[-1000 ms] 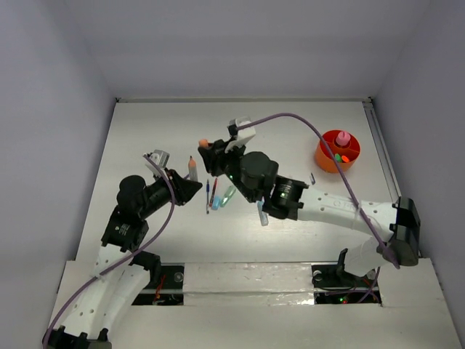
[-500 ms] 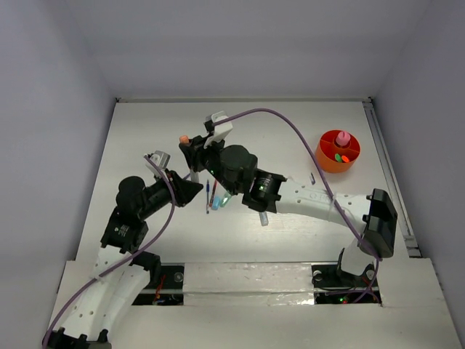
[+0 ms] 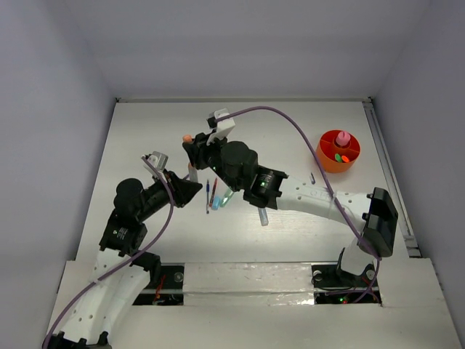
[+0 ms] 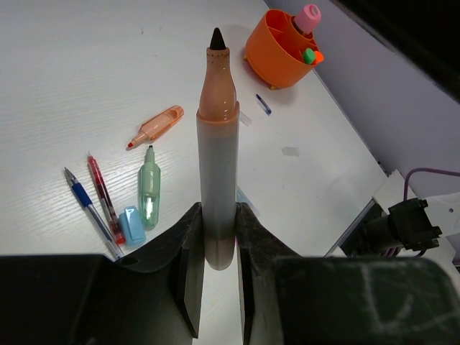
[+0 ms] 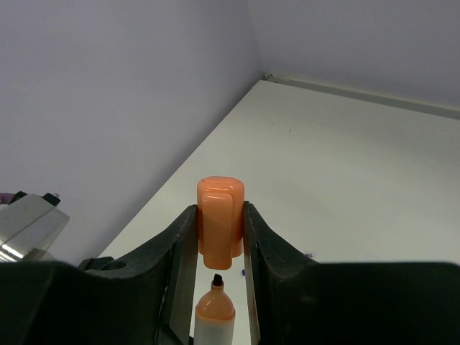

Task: Sort the stationery into containers
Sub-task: Close the pen cap on the pen.

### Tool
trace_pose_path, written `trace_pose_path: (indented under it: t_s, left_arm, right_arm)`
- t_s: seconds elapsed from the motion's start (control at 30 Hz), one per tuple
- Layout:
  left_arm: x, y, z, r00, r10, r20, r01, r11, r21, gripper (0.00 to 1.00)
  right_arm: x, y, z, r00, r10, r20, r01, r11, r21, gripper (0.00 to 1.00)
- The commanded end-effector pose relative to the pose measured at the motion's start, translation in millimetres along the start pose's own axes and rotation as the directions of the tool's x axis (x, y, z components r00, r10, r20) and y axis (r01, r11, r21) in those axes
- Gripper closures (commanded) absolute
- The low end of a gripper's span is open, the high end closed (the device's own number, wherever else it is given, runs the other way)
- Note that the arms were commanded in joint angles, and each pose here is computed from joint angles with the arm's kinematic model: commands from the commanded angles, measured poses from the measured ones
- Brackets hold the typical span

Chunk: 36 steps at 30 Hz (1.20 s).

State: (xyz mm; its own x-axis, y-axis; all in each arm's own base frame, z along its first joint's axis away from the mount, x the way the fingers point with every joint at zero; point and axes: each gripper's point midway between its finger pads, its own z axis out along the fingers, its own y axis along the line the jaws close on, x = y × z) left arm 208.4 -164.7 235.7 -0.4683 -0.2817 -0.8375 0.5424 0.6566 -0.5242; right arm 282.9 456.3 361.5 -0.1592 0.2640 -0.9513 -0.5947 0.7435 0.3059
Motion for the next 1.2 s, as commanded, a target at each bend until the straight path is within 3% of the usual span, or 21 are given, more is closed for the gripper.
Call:
trace_pose_path:
  t_s: [0.0, 1.17]
  left_arm:
    - [-31.0, -13.7, -5.5, 0.994, 0.057, 0.096, -0.059, 0.998, 0.019, 1.0]
    - [-32.8, -6.8, -5.4, 0.993, 0.047, 0.106, -0.045, 0.999, -0.021, 1.0]
  right_arm:
    - [-3.2, 3.1, -1.4, 1.0, 0.026, 0.005, -0.026, 0.999, -0.018, 1.0]
    - [39.4, 15.1, -19.3, 0.994, 0.09, -0.059, -0.094, 0.993, -0.075, 1.0]
